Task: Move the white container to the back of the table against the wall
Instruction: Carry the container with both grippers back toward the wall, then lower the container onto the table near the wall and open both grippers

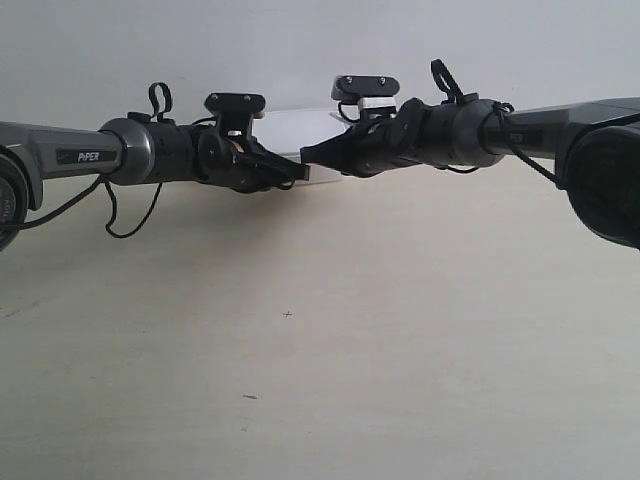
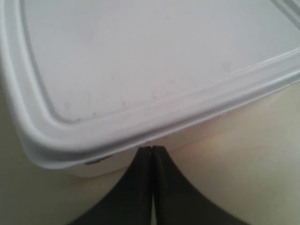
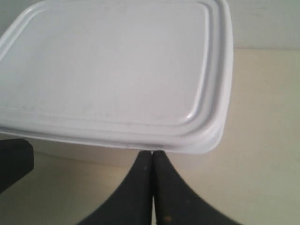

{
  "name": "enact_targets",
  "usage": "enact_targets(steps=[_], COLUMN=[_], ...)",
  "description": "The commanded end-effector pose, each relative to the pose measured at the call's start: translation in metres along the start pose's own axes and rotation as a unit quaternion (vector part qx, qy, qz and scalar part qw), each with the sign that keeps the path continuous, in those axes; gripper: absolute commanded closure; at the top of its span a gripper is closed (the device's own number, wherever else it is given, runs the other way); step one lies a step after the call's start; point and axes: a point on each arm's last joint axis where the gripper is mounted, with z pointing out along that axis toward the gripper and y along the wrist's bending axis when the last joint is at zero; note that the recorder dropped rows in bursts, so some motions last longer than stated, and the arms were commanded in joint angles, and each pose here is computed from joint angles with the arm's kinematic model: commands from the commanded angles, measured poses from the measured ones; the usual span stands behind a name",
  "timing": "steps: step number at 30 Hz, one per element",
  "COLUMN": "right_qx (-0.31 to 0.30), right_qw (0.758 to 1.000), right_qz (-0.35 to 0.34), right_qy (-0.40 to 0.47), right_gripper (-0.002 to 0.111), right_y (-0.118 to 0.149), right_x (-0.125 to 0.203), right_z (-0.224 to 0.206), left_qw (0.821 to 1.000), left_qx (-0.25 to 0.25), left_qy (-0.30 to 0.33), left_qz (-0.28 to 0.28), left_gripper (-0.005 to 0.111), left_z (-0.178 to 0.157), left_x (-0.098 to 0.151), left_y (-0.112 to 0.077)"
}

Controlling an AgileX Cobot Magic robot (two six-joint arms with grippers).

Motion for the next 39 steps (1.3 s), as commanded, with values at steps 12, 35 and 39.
enact_targets(steps=[12,35,39], right_qx=[0.011,0.006,0.006], right_qw=[0.998,0.998,0.998], right_qz=[-0.055,-0.060,-0.060], right_qy=[-0.032,-0.031,-0.029], right_gripper=[0.108,0.108,0.108], right_y=[-0.0037,-0.0011,-0.0010], right_x=[-0.0089,-0.0155,-0.0150], right_z=[-0.0014,-0.0078,-0.0076], left_qw=[0.999,0.998,0.998], left_qx=[-0.005,-0.005,-0.004], left_qy=[-0.036,-0.057,-0.054], left_qz=[0.013,0.012,0.013], left_gripper=[0.107,0.107,0.107], left_z=[-0.0013,-0.0004,-0.0003], left_x=[-0.0091,-0.0110,-0.0105], left_y=[0.0035,0.0009,-0.0004])
